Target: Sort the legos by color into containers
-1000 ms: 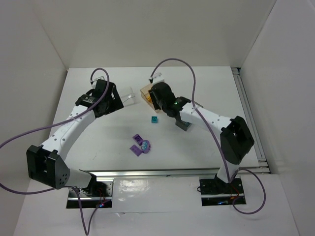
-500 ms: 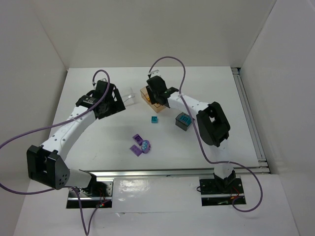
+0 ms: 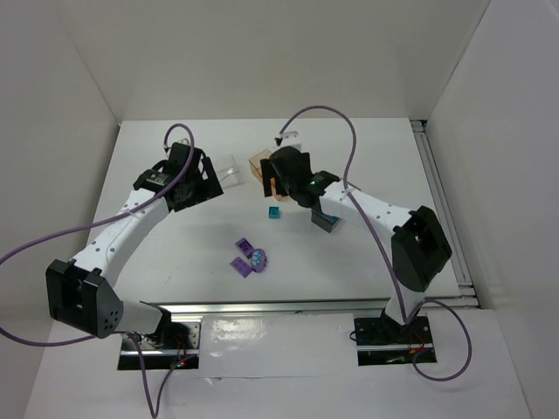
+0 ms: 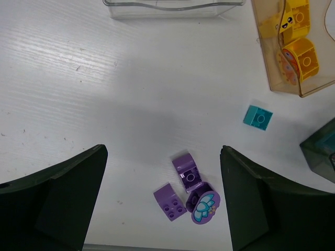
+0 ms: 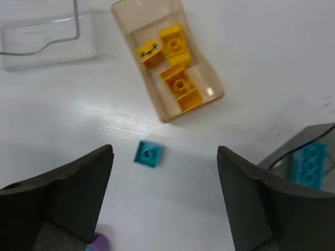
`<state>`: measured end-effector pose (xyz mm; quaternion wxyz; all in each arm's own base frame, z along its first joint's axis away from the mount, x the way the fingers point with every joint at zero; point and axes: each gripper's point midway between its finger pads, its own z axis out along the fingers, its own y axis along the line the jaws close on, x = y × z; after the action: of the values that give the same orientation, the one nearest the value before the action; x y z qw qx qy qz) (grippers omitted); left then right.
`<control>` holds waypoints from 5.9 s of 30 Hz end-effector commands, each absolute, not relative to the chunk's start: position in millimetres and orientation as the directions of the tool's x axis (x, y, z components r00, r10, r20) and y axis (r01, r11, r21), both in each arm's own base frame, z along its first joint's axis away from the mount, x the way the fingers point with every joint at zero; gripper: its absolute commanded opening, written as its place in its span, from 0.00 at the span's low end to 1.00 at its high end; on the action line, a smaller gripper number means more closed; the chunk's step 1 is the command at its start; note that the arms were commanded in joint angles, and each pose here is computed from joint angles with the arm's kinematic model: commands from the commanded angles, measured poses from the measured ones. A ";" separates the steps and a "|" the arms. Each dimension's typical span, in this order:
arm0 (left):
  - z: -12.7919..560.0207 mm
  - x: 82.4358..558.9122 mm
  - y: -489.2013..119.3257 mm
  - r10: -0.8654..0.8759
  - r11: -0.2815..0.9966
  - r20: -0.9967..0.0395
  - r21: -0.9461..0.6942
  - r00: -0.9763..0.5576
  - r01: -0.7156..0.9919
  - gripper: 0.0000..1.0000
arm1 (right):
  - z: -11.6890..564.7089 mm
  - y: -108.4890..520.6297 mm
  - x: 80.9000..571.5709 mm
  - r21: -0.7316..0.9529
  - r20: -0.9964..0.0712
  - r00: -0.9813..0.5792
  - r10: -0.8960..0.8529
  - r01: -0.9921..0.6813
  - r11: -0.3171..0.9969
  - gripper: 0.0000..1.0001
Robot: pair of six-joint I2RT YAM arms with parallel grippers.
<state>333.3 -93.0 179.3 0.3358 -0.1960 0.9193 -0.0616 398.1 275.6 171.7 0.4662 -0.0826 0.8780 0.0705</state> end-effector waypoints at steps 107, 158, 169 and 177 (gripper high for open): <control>138.3 416.7 -135.8 -0.343 0.924 -0.596 -0.074 -0.725 -0.376 0.12 | 148.6 87.7 352.5 0.108 -0.792 -0.547 0.270 0.311 0.944 0.96; 66.4 238.0 -189.1 -0.525 0.847 -0.251 -0.248 -0.813 -0.470 0.87 | 149.6 110.7 334.1 0.145 -0.780 -0.577 0.243 0.211 0.967 0.96; 36.9 226.8 -187.1 -0.553 0.832 -0.189 -0.186 -0.812 -0.523 0.72 | 146.2 109.2 335.2 0.122 -0.776 -0.588 0.227 0.214 0.969 0.96; 16.3 214.9 -190.9 -0.536 0.843 -0.124 -0.128 -0.835 -0.522 0.57 | 142.7 109.4 335.5 0.115 -0.772 -0.595 0.223 0.215 0.970 0.96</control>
<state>219.0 -186.3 18.2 0.0900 -0.2694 0.9580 -0.0403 326.2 106.8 125.7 0.4113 0.1193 0.9037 0.0035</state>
